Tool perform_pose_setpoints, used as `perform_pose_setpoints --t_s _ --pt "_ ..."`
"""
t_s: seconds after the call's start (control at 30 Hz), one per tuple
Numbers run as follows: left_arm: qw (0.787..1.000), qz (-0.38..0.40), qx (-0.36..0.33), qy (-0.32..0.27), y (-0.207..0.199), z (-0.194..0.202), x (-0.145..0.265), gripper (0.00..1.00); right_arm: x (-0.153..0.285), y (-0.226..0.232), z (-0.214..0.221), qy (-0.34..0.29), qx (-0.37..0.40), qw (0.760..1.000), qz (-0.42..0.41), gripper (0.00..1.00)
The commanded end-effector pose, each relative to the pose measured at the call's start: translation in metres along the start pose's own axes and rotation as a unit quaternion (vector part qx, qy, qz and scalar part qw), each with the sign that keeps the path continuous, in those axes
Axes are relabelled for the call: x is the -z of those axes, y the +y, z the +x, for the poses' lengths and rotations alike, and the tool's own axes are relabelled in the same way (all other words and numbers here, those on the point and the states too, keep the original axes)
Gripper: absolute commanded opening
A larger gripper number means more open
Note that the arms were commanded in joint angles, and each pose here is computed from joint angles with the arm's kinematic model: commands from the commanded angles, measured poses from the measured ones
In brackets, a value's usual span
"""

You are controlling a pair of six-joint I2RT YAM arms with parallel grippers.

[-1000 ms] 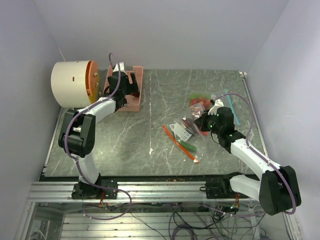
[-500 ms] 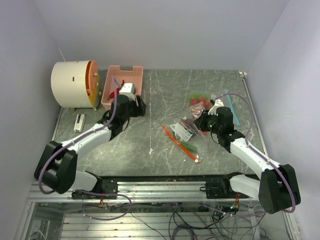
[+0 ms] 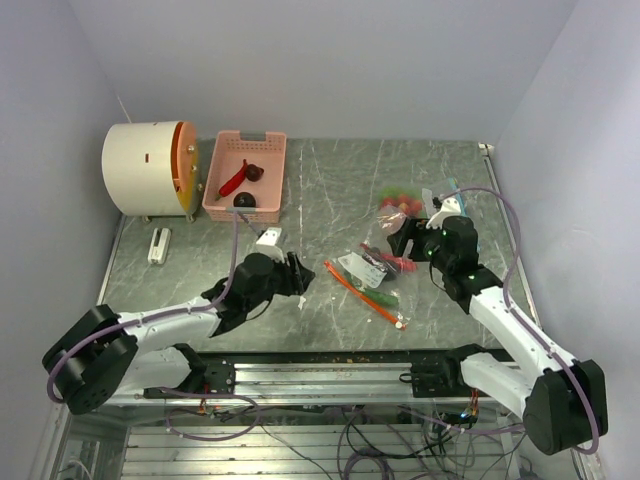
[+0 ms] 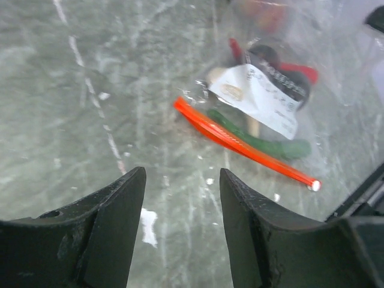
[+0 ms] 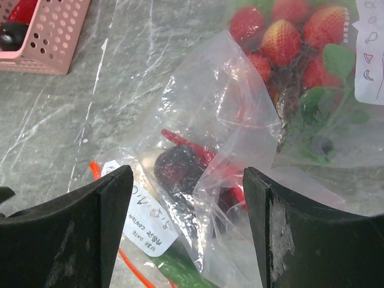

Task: Open the zip-top bag and remove the fake food
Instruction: Pick up the fake vegetable from the zipper food storage bag.

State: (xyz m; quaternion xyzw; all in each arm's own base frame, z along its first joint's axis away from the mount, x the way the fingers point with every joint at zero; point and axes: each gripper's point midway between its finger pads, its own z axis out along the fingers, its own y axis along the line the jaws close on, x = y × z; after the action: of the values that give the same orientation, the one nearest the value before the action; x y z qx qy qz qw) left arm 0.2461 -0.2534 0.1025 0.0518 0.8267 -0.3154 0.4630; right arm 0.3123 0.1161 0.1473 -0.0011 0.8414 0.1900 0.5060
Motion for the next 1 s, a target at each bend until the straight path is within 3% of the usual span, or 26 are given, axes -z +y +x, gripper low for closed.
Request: perform_pose_setpoints --t_s 0.0,0.43,0.53,0.6,0.73,0.97 --pt "0.997 0.055 0.038 -0.028 -0.036 0.002 -0.002 0.61 0.01 -0.003 0.002 -0.004 0.0 1.0 0.009 0.74" --pt "0.991 0.127 0.026 0.038 -0.096 0.072 -0.055 0.58 0.025 -0.012 -0.002 -0.004 -0.017 0.999 0.044 0.76" --pt "0.99 0.129 0.026 0.045 -0.096 0.08 -0.061 0.56 0.025 -0.013 0.0 -0.001 -0.015 0.999 0.046 0.65" --pt "0.991 0.121 0.024 0.044 -0.094 0.082 -0.067 0.54 0.024 -0.013 0.001 0.0 -0.014 0.999 0.045 0.53" --pt "0.993 0.101 0.014 0.062 -0.088 0.095 -0.083 0.3 0.024 -0.014 0.003 0.002 -0.015 0.999 0.047 0.37" --pt "0.992 0.102 0.027 0.069 -0.084 0.105 -0.083 0.25 0.022 -0.015 0.004 0.002 -0.014 0.999 0.047 0.18"
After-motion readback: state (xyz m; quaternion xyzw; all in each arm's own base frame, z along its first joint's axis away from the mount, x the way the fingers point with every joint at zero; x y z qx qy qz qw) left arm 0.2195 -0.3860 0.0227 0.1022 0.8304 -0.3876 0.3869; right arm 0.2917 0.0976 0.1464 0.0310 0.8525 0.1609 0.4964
